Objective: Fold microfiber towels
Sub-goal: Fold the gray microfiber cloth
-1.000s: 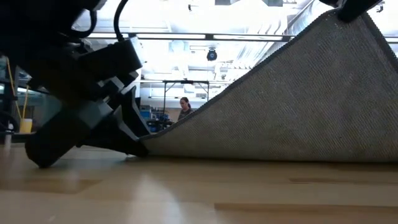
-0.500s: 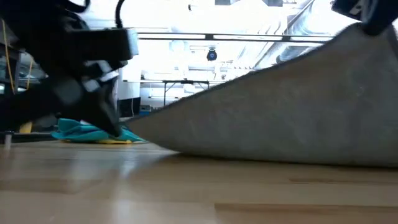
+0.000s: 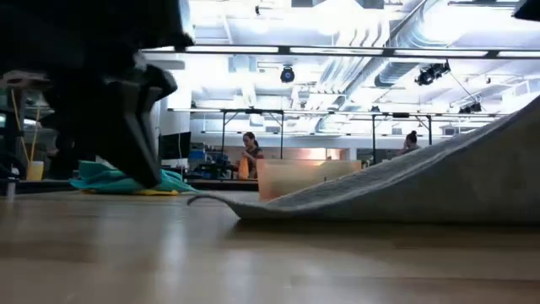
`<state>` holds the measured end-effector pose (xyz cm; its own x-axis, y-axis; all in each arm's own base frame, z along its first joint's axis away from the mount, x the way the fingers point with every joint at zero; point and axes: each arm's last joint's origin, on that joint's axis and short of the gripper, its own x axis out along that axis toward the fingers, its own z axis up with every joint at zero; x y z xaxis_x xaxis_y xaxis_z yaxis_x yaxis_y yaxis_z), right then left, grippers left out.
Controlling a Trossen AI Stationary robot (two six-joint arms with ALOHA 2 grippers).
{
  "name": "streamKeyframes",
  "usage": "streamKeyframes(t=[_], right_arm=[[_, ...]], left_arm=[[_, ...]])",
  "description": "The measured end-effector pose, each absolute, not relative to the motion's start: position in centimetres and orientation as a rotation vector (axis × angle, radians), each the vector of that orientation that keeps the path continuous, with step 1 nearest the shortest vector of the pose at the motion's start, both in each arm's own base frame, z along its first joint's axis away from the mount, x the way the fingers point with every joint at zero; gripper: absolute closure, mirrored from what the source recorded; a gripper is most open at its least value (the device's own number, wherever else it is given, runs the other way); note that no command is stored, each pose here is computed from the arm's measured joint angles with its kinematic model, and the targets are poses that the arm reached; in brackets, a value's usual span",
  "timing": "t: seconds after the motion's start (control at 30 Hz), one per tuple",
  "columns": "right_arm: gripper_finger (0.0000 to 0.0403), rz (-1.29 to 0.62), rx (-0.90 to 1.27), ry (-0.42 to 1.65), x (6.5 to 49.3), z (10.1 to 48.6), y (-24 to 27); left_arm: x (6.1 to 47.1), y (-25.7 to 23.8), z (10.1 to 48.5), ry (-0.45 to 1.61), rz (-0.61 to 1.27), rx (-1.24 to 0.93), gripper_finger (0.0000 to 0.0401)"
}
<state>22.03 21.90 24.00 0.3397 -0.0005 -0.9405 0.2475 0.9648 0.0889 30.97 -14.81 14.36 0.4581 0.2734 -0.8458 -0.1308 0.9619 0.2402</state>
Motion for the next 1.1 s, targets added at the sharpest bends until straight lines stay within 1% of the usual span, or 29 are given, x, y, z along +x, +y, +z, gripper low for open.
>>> streamKeyframes(t=[0.1, 0.2, 0.33, 0.5, 0.63, 0.73, 0.83, 0.97, 1.1], right_arm=[[0.0403, -0.171, 0.231, 1.201, 21.8, 24.0, 22.2], [0.0403, -0.177, 0.221, 1.187, 21.8, 24.0, 22.2], [0.0403, -0.179, 0.218, 1.184, 21.8, 24.0, 22.1], [0.0403, -0.179, 0.217, 1.184, 21.9, 24.0, 22.1], [0.0403, -0.178, 0.215, 1.179, 21.9, 24.0, 22.1], [0.0403, -0.185, 0.211, 1.166, 21.9, 24.1, 22.1], [0.0403, -0.185, 0.211, 1.166, 21.9, 24.1, 22.1], [0.0403, -0.183, 0.214, 1.162, 22.0, 24.1, 22.1], [0.0403, -0.179, 0.22, 1.153, 22.0, 24.1, 22.2]], left_arm=[[31.4, -15.0, 14.5, 1.035, 0.206, 0.185, 0.0396], [31.8, -15.4, 14.6, 0.992, 0.151, 0.229, 0.0374], [32.1, -16.2, 14.9, 0.919, 0.075, 0.317, 0.0322], [32.5, -16.5, 14.7, 0.885, 0.035, 0.418, 0.025], [33.2, -16.4, 13.5, 0.873, 0.025, 0.451, 0.021], [33.8, -15.9, 12.0, 0.907, 0.032, 0.484, 0.02], [34.4, -15.5, 11.7, 0.908, 0.057, 0.471, 0.0201], [34.8, -14.9, 11.7, 0.915, 0.083, 0.463, 0.0208], [34.7, -14.3, 11.5, 0.956, 0.097, 0.464, 0.0226]])
